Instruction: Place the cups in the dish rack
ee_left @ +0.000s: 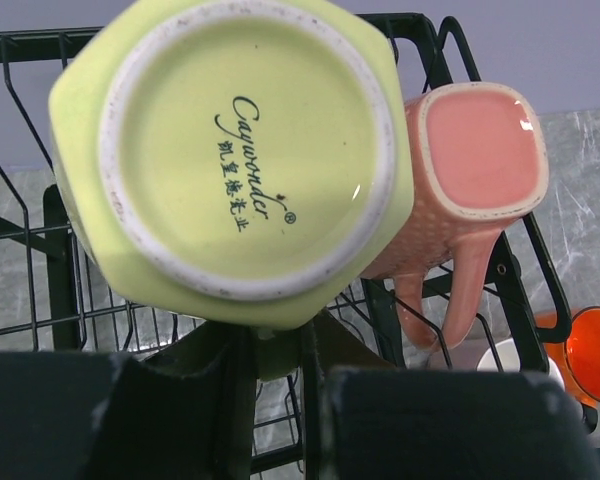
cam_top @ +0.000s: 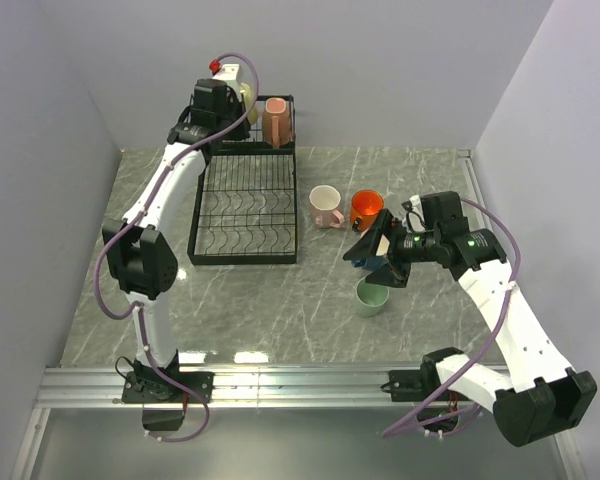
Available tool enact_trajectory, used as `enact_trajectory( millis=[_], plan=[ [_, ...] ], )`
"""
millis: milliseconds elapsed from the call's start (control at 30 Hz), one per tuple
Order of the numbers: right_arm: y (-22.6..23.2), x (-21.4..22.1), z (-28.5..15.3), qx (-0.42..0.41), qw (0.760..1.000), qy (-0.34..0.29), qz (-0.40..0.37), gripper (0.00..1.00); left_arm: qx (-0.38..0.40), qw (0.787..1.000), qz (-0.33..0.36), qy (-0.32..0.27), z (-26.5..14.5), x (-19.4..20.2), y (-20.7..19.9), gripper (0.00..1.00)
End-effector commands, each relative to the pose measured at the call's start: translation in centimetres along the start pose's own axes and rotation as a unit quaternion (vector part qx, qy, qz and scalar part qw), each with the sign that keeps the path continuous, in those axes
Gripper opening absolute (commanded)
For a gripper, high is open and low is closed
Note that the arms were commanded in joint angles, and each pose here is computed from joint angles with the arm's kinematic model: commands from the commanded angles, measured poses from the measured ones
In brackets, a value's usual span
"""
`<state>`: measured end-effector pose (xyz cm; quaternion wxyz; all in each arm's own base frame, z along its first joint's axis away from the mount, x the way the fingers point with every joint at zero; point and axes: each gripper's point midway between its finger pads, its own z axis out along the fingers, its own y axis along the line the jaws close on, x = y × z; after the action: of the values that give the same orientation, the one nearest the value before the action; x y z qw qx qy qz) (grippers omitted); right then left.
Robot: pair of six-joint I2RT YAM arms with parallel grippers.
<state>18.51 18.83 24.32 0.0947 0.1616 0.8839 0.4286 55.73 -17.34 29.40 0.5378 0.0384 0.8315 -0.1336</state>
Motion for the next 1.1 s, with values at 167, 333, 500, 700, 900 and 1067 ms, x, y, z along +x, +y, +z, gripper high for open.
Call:
enact_trajectory(
  millis=[167, 333, 500, 700, 900, 1067],
  plan=[
    [1.7, -1.0, -0.6, -0.013, 0.999, 0.001, -0.032, 0.94, 0.038, 0.999, 0.018, -0.028, -4.3, -3.2, -1.8, 0.00],
    [1.9, -1.3, -0.5, -0.012, 0.999, 0.004, -0.036, 0.94, 0.042, 0.999, 0.024, -0.015, -4.6, -2.1, -1.8, 0.00],
    [1.7, -1.4, -0.1, -0.015, 0.999, 0.010, -0.031, 0.94, 0.032, 0.999, 0.018, 0.013, -3.3, -0.2, -1.2, 0.03],
    [1.6, -1.4, 0.0, -0.015, 0.999, 0.012, -0.030, 0.94, 0.033, 0.999, -0.005, 0.025, -2.1, 0.5, -0.9, 0.37],
    [1.5, -1.7, -0.2, -0.016, 0.999, 0.008, -0.028, 0.94, 0.029, 0.999, -0.012, 0.024, -1.8, 0.4, -0.5, 0.50],
    [1.5, -1.8, -0.1, -0.016, 0.999, 0.009, -0.027, 0.94, 0.021, 0.999, -0.013, 0.020, -1.9, 0.2, -0.2, 0.50]
  ],
)
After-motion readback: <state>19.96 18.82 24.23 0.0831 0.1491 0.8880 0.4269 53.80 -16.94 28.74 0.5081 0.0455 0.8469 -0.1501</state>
